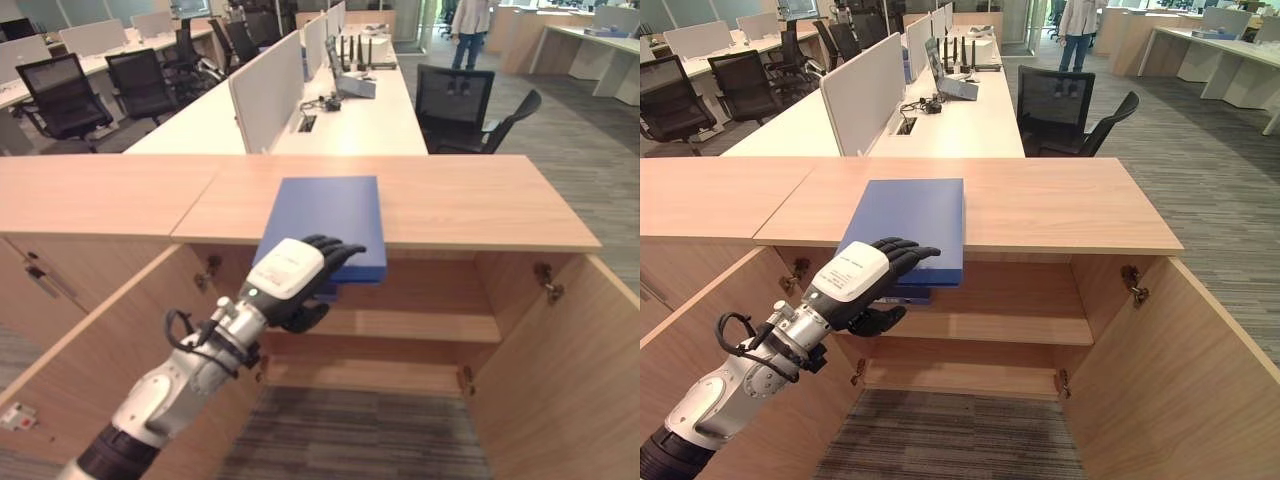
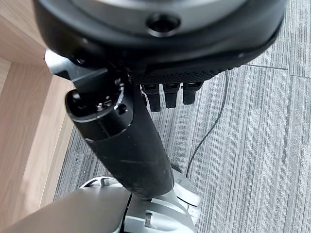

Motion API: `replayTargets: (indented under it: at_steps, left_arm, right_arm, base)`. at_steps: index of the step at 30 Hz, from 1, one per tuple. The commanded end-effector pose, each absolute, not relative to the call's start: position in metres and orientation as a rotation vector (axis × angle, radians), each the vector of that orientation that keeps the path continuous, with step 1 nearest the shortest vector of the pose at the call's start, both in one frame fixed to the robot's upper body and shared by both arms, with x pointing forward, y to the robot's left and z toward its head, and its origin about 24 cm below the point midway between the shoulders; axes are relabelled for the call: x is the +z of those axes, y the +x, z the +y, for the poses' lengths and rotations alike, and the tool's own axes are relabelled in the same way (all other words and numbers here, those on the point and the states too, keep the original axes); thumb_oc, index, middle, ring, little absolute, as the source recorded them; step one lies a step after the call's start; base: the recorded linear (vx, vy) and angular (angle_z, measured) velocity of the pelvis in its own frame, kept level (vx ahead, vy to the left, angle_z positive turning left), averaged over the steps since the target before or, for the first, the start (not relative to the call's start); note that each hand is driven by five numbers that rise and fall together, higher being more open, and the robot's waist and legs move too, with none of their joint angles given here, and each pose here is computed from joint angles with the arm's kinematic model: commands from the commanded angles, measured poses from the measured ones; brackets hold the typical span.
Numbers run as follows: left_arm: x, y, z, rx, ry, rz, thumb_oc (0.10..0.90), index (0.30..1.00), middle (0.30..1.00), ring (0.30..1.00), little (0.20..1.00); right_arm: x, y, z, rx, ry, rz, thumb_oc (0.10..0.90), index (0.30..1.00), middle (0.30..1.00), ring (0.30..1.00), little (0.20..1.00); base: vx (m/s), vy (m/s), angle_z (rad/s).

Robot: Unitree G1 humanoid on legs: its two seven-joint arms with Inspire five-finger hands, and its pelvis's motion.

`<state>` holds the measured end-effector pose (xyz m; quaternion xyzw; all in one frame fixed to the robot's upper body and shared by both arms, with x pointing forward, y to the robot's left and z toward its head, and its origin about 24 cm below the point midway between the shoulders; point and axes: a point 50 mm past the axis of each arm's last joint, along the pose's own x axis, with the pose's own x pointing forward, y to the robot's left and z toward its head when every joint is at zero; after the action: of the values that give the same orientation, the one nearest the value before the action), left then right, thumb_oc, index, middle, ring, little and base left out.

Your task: Put the empty folder in the office cabinet

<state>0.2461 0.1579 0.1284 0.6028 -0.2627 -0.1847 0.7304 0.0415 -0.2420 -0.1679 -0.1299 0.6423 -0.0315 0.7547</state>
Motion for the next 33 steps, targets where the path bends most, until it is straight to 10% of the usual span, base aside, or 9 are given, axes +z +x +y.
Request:
replayTargets:
  at_steps: [1, 33]
  left_arm:
    - [0.183, 0.264, 0.167, -0.112, 1.376, -0.798, 0.8, 0.9, 0.9, 0.9, 0.9]
    - [0.163, 0.317, 0.176, 0.124, 1.702, -0.739, 0.8, 0.9, 0.9, 0.9, 0.9]
  right_arm:
    - [-0.168, 0.063, -0.229, -0.01, -0.297, 1.344, 0.8, 0.9, 0.9, 0.9, 0.9]
    - [-0.165, 0.068, -0.239, -0.012, -0.375, 1.316, 0.8, 0.9, 0.9, 0.9, 0.9]
  base:
    - [0.0, 0.0, 0.0]
    - [0.0, -0.001, 0.0]
